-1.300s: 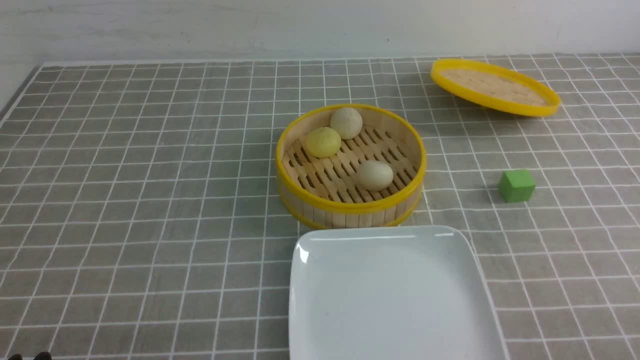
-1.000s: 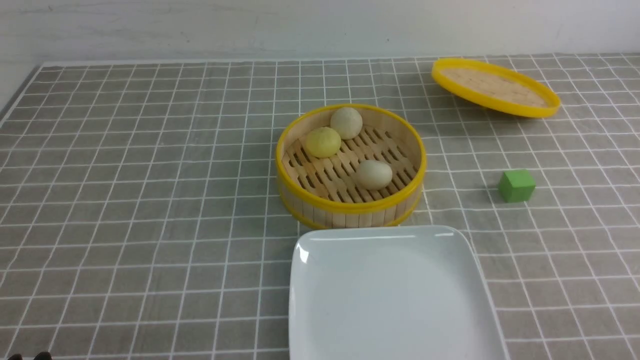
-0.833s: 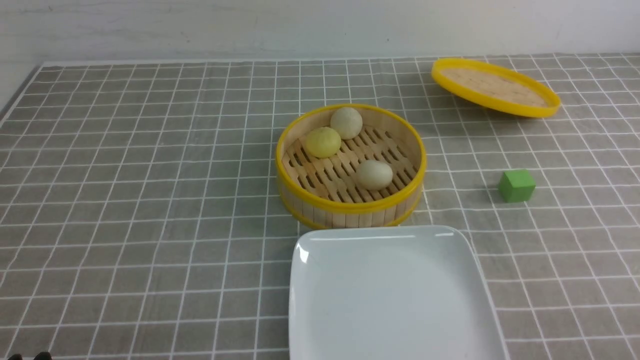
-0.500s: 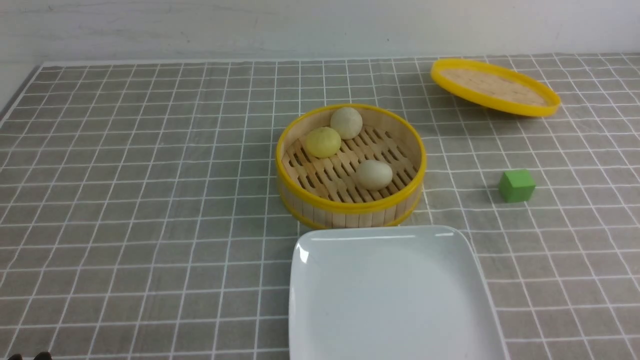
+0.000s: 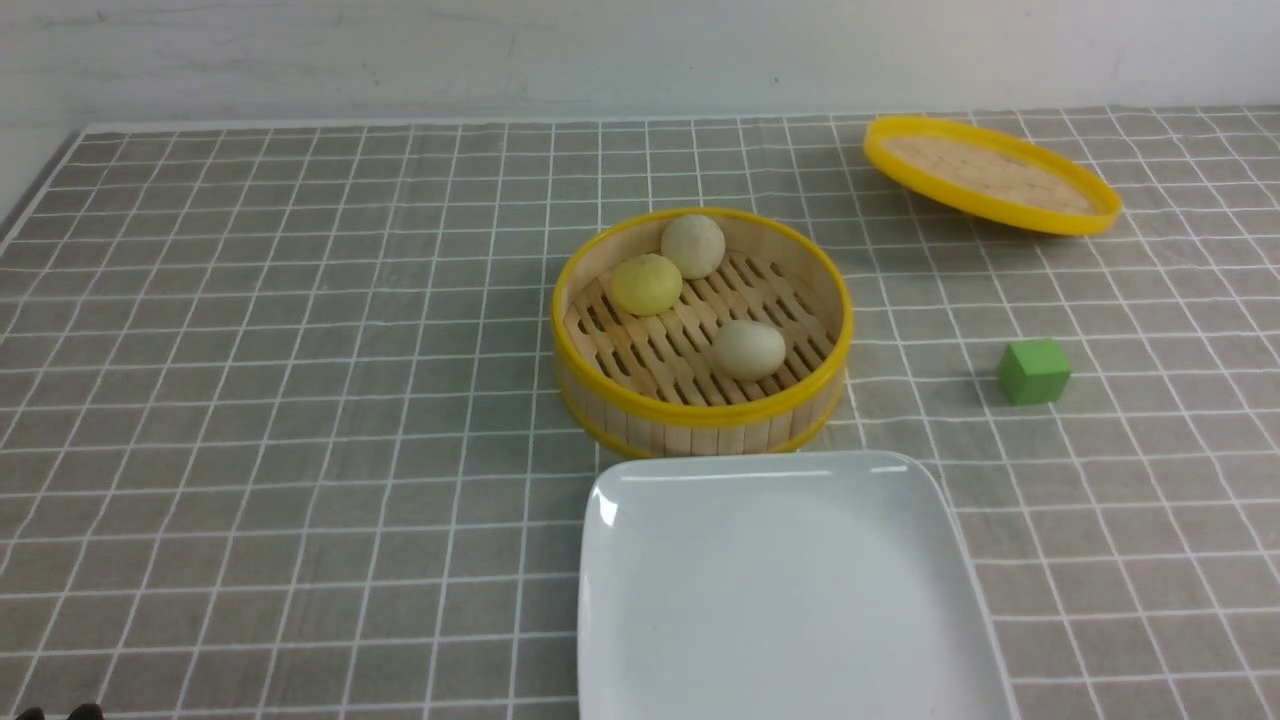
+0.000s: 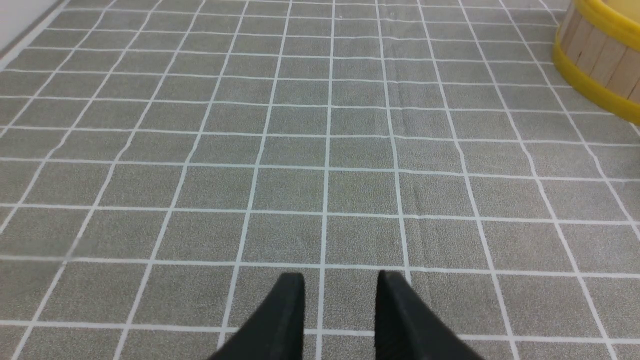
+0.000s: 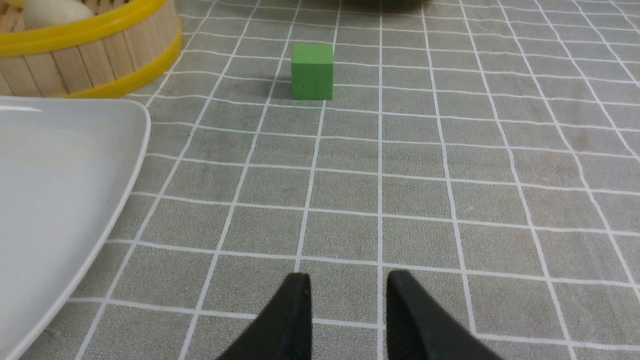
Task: Put the steamed buns into the plate on the grey tablecloth.
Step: 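Reach toward a bun in the bamboo steamer with the right gripper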
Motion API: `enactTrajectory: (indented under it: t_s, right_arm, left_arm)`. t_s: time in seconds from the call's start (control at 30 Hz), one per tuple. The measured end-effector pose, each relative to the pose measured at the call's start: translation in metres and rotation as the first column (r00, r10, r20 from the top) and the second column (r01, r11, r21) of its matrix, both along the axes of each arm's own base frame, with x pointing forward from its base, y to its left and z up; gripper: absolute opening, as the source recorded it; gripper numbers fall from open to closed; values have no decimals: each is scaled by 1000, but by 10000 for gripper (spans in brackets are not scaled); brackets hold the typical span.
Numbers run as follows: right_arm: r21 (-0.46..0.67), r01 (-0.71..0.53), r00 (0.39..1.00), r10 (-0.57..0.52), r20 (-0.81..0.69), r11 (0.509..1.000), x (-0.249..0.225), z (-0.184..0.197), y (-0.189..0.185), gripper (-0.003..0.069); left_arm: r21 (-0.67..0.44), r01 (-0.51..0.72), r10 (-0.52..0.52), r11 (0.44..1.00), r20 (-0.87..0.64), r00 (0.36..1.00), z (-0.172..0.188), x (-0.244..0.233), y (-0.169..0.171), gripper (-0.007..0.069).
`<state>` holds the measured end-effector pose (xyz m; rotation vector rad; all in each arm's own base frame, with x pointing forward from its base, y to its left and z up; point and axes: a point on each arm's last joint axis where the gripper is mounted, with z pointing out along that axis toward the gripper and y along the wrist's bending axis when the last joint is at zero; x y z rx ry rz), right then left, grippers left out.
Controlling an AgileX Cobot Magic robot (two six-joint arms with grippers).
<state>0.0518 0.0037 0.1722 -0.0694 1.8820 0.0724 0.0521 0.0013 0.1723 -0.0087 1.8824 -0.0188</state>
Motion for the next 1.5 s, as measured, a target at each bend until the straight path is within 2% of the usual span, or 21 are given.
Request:
enactTrajectory:
  t_s: [0.13,0.17,0.23,0.27,0.3,0.37,0.43,0.5,0.57,0.77,0.83,0.93,1.0,1.03,1.1,1.17,1.23,1.3,1.37,1.43,1.5]
  right_arm:
    - [51,5,1000,-4,-5,999,0,0,1,240]
    - [151,15,1000,-13,-15,988,0,0,3,240]
    - [416,54,998,-32,-60,908,-1,0,8,240]
    - [449,57,997,-31,-66,892,-1,0,9,240]
    - [561,80,995,-33,-94,824,-1,0,12,240]
    - [691,112,991,-28,-132,714,-2,1,15,240]
    - [772,136,987,-18,-159,621,-2,2,17,240]
    - [800,139,987,-17,-159,583,-2,3,18,240]
    - [818,134,989,-20,-149,559,-2,5,18,240]
    - [799,73,997,-33,-66,597,-1,18,16,219]
    - [756,2,997,-55,45,654,-2,44,13,169]
    - [668,-14,993,-65,94,744,2,75,11,67]
    - [590,31,998,-55,23,807,12,90,11,6]
    - [583,32,998,-53,19,812,13,94,11,1]
    - [499,123,982,-33,-185,858,29,97,14,-10]
    - [423,198,919,-17,-394,884,47,89,18,-9]
    - [341,213,822,21,-570,915,65,76,24,-8]
    - [305,153,746,92,-659,940,83,70,33,-3]
    - [308,58,707,178,-684,950,102,72,44,7]
    - [312,-40,687,252,-681,949,125,78,57,29]
    - [308,-89,676,285,-679,947,137,80,63,50]
  left_arm:
    - [-4,-1,1,1000,0,1000,0,0,0,237]
    - [-55,-8,8,998,-1,1000,0,0,-1,237]
    - [-287,-31,30,958,-7,1000,1,0,-5,237]
    - [-328,-33,31,944,-10,999,1,0,-6,237]
    - [-522,-58,50,851,-30,998,1,0,-10,237]
    - [-699,-86,58,710,-64,996,2,0,-14,237]
    - [-841,-120,61,527,-104,993,3,0,-18,237]
    - [-885,-135,59,446,-122,991,3,0,-19,237]
    - [-897,-140,60,420,-126,990,4,0,-20,237]
    - [-896,-131,72,423,-111,991,5,0,-18,237]
    - [-904,-104,93,414,-72,993,8,1,-17,236]
    - [-910,-83,101,405,-46,994,13,2,-16,211]
    - [-894,-50,77,446,-18,997,27,-1,-18,153]
    - [-891,-45,73,451,-13,997,29,-1,-18,147]
    - [-844,21,12,536,33,999,59,-10,-21,62]
    - [-776,42,-68,629,-1,998,82,-17,-26,15]
    - [-713,3,-141,701,-134,981,92,-16,-31,2]
    - [-653,-72,-200,754,-333,921,90,-9,-35,2]
    - [-599,-133,-231,790,-491,840,86,1,-37,2]
    - [-555,-154,-242,818,-574,783,84,14,-38,2]
    - [-535,-149,-245,832,-594,766,85,21,-39,2]
